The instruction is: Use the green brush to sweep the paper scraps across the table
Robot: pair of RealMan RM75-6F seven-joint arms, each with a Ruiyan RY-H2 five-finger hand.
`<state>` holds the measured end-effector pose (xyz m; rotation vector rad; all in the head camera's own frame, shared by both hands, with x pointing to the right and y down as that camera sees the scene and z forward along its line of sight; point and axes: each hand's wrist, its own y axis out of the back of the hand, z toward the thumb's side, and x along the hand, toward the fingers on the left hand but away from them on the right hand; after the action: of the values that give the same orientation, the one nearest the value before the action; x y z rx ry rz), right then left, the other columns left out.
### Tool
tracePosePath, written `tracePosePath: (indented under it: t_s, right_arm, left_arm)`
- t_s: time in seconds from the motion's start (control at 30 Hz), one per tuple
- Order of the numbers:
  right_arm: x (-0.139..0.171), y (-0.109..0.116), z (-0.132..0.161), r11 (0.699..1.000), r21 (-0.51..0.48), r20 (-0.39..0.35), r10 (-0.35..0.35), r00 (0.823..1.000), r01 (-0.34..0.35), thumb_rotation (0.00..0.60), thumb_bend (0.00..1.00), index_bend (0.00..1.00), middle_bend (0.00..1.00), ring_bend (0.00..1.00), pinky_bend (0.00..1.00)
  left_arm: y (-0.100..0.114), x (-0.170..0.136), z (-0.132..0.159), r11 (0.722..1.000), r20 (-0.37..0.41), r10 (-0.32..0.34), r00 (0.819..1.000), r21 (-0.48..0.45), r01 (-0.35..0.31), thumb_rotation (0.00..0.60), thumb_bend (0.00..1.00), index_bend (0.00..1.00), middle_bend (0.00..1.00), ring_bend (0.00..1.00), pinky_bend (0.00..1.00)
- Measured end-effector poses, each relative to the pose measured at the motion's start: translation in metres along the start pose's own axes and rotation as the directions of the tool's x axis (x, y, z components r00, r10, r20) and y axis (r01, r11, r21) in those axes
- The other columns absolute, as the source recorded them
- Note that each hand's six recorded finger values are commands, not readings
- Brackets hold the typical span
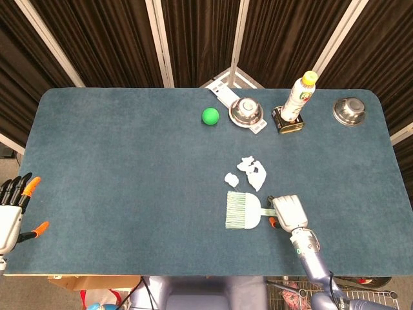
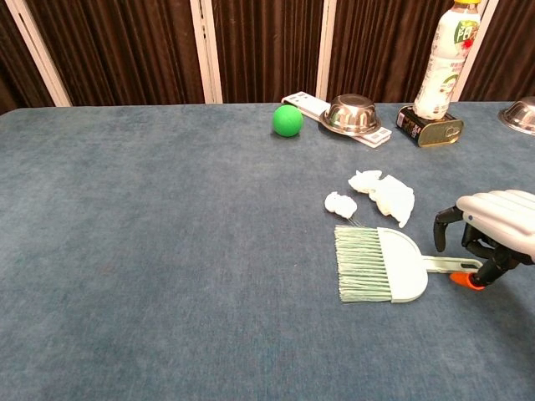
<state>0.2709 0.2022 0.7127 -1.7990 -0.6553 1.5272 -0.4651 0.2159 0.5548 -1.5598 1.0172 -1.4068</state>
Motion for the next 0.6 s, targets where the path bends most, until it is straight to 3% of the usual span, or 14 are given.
tracePosePath:
  t_s: [0.27,0.6]
  right_arm:
    - [-0.003,-0.005,-0.004,1.0,0.009,0.021,0.018,1.0,-0.018,0.6,0.3,0.48,0.93,0.95,0.88]
    - [-0.003,-0.014,-0.008,0.999,0.006,0.035,0.04,0.999,-0.04,0.6,0.56,0.65,0.93,0.95,0.88]
  left_arm:
    - [0.0,0.0,0.0,1.0,0.001,0.0,1.0,0.0,0.0,0.6,0.0,0.0,0.0,0.0,0.0]
    - [0.0,0.0,0.0,1.0,0.0,-0.001,1.0,-0.001,0.001,0.6,0.0,0.0,0.0,0.0,0.0]
